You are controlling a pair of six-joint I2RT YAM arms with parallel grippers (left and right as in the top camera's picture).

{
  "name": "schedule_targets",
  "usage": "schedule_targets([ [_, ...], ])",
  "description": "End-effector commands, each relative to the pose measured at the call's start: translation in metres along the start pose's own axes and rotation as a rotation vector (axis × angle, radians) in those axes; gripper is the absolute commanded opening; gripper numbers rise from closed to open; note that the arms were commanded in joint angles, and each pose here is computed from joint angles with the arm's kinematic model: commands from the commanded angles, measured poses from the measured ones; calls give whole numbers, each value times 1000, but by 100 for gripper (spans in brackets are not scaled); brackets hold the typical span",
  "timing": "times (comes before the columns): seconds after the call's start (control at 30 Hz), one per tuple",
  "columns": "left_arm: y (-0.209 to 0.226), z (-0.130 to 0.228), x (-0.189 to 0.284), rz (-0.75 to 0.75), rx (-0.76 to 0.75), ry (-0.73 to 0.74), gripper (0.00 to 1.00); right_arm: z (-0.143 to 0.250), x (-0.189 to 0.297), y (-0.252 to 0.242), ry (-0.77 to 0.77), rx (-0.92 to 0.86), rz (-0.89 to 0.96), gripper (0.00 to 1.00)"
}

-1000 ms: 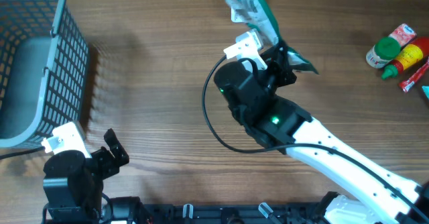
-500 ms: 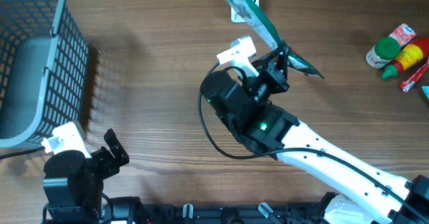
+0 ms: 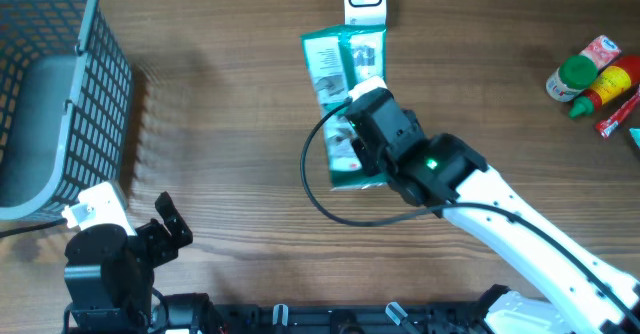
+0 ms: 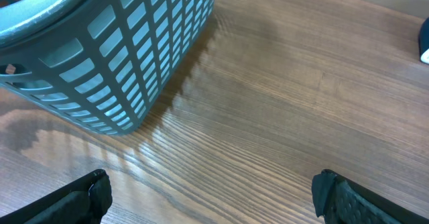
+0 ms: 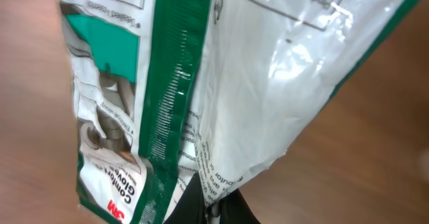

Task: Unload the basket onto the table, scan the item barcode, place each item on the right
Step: 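Lift the gloves pack upright with the right gripper, then grasp the gloves pack with the left gripper and release the right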

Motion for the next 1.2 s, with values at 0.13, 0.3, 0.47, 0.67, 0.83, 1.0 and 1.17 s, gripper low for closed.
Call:
schedule_targets([
  [0.13, -8, -4, 2, 51, 17, -15, 100, -10, 52, 44, -123, -167, -546, 4],
  [0.3, -56, -4, 12, 387, 181, 81, 100, -14, 66, 49, -163, -172, -760, 4],
  [0.47, -91, 4, 29, 663, 153, 195, 100, -13, 73, 40, -188, -209, -882, 4],
  [0.67, -117, 29, 19, 853, 203, 423, 85, -12, 83, 43, -200, -209, -978, 4],
  [0.83, -148, 45, -6, 1049, 255, 708, 85, -11, 83, 43, -197, -207, -978, 4],
  [1.0, -166, 45, -29, 1138, 250, 843, 84, -3, 74, 46, -150, -208, -970, 4],
  [1.17, -171, 50, -38, 1147, 255, 897, 58, -2, 53, 50, -99, -225, -980, 4],
])
Point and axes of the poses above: each gripper's point midway between its finger pads, its own x axis back along the fingers, its own y axis along the line the jaws close on, z = x × y, the point moved 4 cm from there along x, back along the fingers, and after that the axes turned 14 degrees about x, right-handed, at the moved point
